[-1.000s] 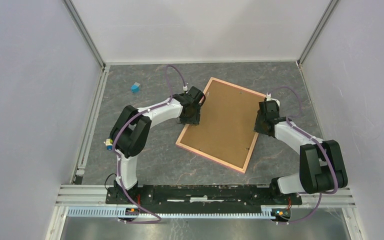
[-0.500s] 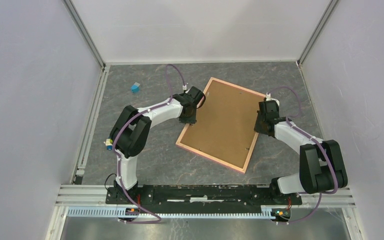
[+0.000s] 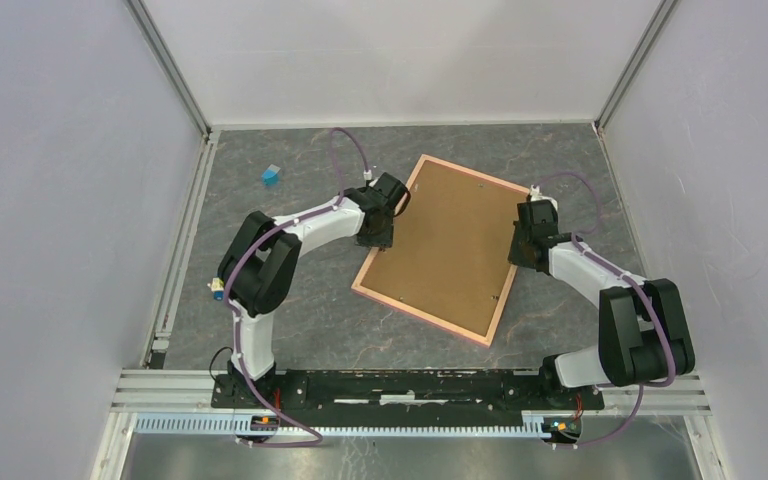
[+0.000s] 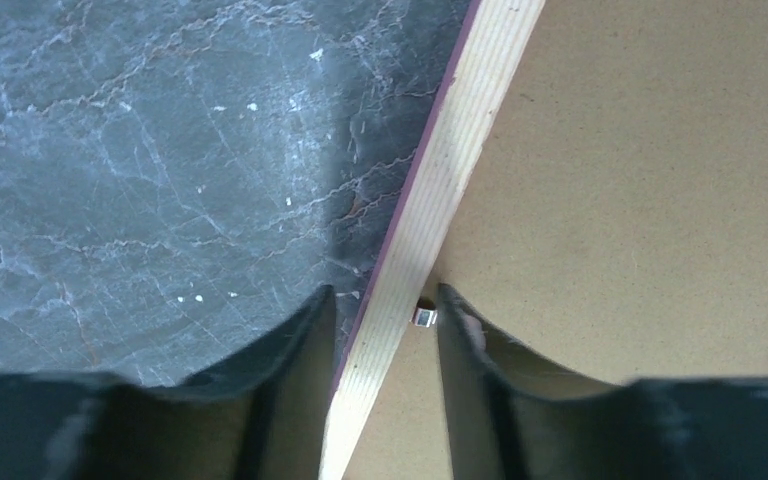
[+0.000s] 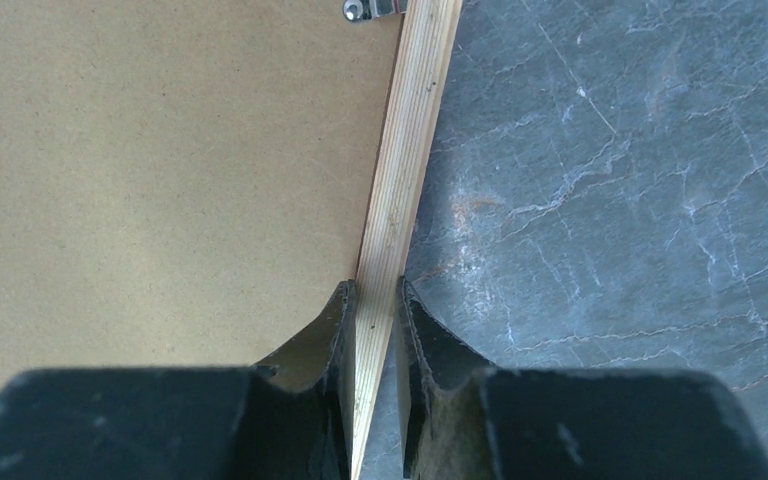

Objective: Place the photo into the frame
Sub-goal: Install the photo frame at the center of the board, then adjust the photo frame at the center of the board.

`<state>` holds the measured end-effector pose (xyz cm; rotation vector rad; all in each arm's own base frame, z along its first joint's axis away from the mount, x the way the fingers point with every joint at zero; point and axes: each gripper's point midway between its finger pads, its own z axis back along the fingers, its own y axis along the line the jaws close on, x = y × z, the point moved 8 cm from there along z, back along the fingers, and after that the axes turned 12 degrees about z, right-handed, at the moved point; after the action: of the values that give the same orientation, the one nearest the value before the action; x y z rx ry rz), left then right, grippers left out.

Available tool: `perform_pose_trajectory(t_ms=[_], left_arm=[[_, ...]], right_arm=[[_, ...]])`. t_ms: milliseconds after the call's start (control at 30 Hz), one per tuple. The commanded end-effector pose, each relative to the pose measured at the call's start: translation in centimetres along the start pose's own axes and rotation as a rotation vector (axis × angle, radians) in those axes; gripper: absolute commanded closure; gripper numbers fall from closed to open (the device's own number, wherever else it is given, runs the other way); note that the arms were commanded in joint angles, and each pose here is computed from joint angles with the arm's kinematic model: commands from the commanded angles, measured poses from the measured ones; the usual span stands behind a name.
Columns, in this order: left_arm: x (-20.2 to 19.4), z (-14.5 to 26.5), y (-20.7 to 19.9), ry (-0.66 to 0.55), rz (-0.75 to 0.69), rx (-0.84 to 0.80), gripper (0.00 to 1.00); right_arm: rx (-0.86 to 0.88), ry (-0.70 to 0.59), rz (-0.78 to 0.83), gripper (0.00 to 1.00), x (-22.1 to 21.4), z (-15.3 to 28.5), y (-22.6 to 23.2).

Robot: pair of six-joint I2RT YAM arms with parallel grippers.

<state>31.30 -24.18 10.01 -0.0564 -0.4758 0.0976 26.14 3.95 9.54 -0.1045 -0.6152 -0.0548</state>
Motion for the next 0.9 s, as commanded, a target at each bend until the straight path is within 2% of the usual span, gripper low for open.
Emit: perform_pose_trajectory(t_ms=[0,67,167,267,367,500,667,767,867], left_arm=[[0.5,2.4,-0.2,-0.022,0.014,-0.063,0.42],[0.3,3.0,-0.1,-0.015,0.015,-0.091,0.34],[-0.7,3.6,-0.3,0.008,0.015,-0.156,0.26],[-2.3,3.8,-0.5,0.071,0.028,-0.245,0.22],[-4.2,3.7,-0.7,0.141,0.046,-0.313,0.21],[-7.5,4.2,-1.9,0.222,0.031,-0.368,0.20],[-12.0,6.6,-4.3,0.267,-0.007,-0.457,0.20],[-12.2,8.3,-4.7,0.243,0.016,-0.523,0.17],[-10.4,10.0,-4.7,0.146,0.030,-0.542,0.08]], right_arm=[[-0.018,-0.003,0.062,0.83,0.9,-0.5,-0.2],[0.003,-0.009,0.092,0.81,1.3,-0.6,-0.1],[0.021,-0.037,0.111,0.68,1.7,-0.8,0.0],[0.073,-0.065,0.139,0.60,2.0,-1.0,0.5],[0.135,-0.093,0.169,0.57,2.5,-1.3,1.1],[0.167,-0.089,0.196,0.59,3.1,-2.1,1.6],[0.196,-0.091,0.222,0.70,3.7,-2.7,2.0],[0.165,-0.098,0.254,0.75,4.2,-2.9,1.7],[0.117,-0.094,0.285,0.81,4.8,-3.3,1.2]])
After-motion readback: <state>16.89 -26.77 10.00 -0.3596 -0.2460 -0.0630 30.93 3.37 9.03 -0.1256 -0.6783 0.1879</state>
